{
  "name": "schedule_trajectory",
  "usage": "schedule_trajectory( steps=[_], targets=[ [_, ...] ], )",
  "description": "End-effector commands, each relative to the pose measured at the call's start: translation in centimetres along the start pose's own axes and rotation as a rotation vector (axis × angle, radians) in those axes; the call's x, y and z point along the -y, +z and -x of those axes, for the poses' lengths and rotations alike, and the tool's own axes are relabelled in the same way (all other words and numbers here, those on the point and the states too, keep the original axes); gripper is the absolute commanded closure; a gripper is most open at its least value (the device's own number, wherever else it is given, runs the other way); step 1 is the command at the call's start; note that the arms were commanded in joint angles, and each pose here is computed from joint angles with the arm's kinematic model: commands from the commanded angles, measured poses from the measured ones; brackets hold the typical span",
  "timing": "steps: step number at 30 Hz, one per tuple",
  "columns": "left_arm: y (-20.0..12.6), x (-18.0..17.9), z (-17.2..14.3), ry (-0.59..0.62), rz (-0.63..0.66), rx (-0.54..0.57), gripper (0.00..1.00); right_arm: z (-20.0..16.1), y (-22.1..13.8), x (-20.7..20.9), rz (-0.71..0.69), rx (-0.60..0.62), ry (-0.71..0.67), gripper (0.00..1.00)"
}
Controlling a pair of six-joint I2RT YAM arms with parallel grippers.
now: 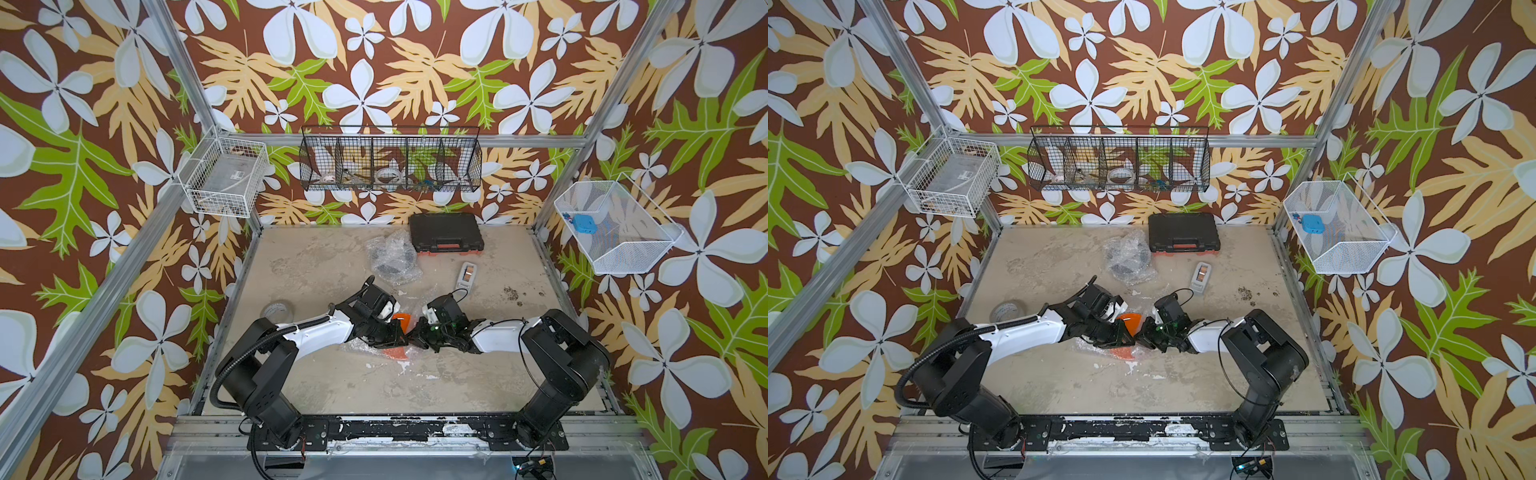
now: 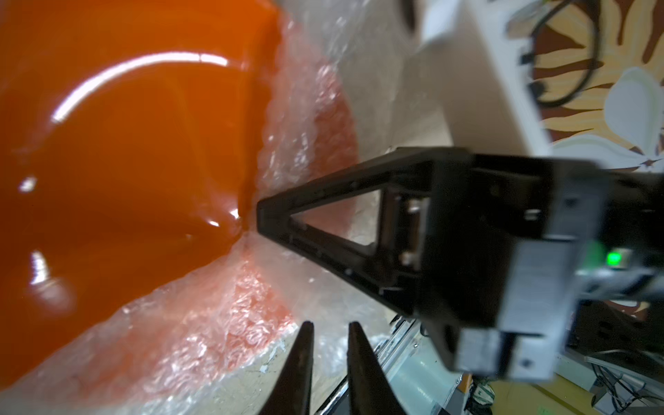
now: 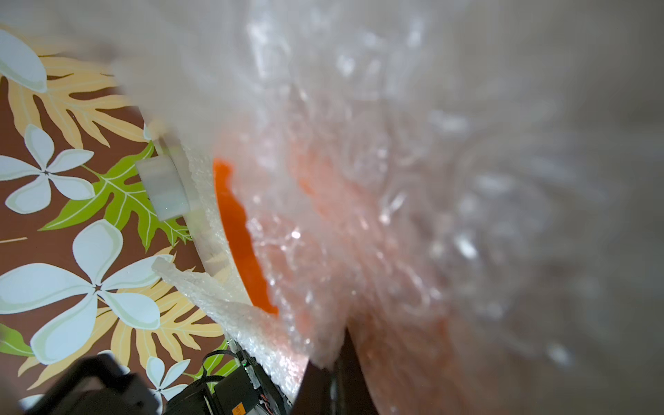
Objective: Wrap dinner plates in bubble wrap
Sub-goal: Wrap the plate in the bubble wrap.
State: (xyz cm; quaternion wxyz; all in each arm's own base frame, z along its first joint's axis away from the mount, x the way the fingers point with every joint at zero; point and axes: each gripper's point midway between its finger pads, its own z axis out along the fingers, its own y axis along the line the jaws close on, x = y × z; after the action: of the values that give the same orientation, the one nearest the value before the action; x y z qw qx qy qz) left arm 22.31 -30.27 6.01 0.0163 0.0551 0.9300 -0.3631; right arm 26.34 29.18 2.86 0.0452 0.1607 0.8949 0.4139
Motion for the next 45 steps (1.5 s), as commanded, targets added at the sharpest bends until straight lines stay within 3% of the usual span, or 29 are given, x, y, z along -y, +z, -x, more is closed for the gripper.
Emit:
schedule_trajectory(
  steps=[1,3,9,13,22,26,29,30,32,34,36,39,45],
  targets=[
    [1.2,0.2,0.3,0.006,-0.046,-0.015,0.75,0.5,-0.2,-0.5,0.017,0.035,0.041,1.0],
    [2.0,-0.9,0.8,0.0,0.002,-0.009,0.74,0.5,-0.4,-0.8,0.023,0.032,0.039,1.0],
    [2.7,-7.0,1.7,-0.045,0.309,0.018,0.76,0.6,-1.6,-2.3,0.001,0.033,-0.045,0.99],
    [2.7,-9.9,1.0,-0.051,0.438,-0.007,0.78,3.1,-4.1,-3.3,-0.072,0.089,-0.173,0.73],
    [2.8,-11.9,-0.4,-0.06,0.499,-0.049,0.81,12.8,-9.8,0.7,-0.293,0.201,-0.327,0.46],
    [2.8,-11.8,-0.6,-0.06,0.493,-0.057,0.81,15.7,-9.4,2.6,-0.357,0.195,-0.331,0.36],
    [2.9,-11.7,-0.7,-0.062,0.485,-0.061,0.82,16.9,-8.1,3.2,-0.368,0.169,-0.334,0.34],
    [2.9,-11.7,-0.7,-0.062,0.482,-0.062,0.82,17.3,-7.8,3.2,-0.365,0.171,-0.335,0.34],
    [2.9,-11.7,-0.8,-0.061,0.482,-0.065,0.82,17.5,-7.3,2.6,-0.325,0.173,-0.34,0.49],
    [2.8,-11.5,-0.8,-0.057,0.476,-0.062,0.84,17.3,-7.6,1.9,-0.299,0.182,-0.336,0.8],
    [2.6,-11.2,-0.6,-0.051,0.469,-0.052,0.87,16.6,-8.5,0.7,-0.262,0.2,-0.344,0.99],
    [2.4,-10.6,-0.3,-0.045,0.447,-0.038,0.92,14.0,-9.3,-2.0,-0.178,0.191,-0.367,1.0],
    [2.8,-10.1,-0.3,-0.062,0.371,-0.047,0.96,4.2,-6.5,-7.6,0.038,0.019,-0.402,1.0]
  ],
)
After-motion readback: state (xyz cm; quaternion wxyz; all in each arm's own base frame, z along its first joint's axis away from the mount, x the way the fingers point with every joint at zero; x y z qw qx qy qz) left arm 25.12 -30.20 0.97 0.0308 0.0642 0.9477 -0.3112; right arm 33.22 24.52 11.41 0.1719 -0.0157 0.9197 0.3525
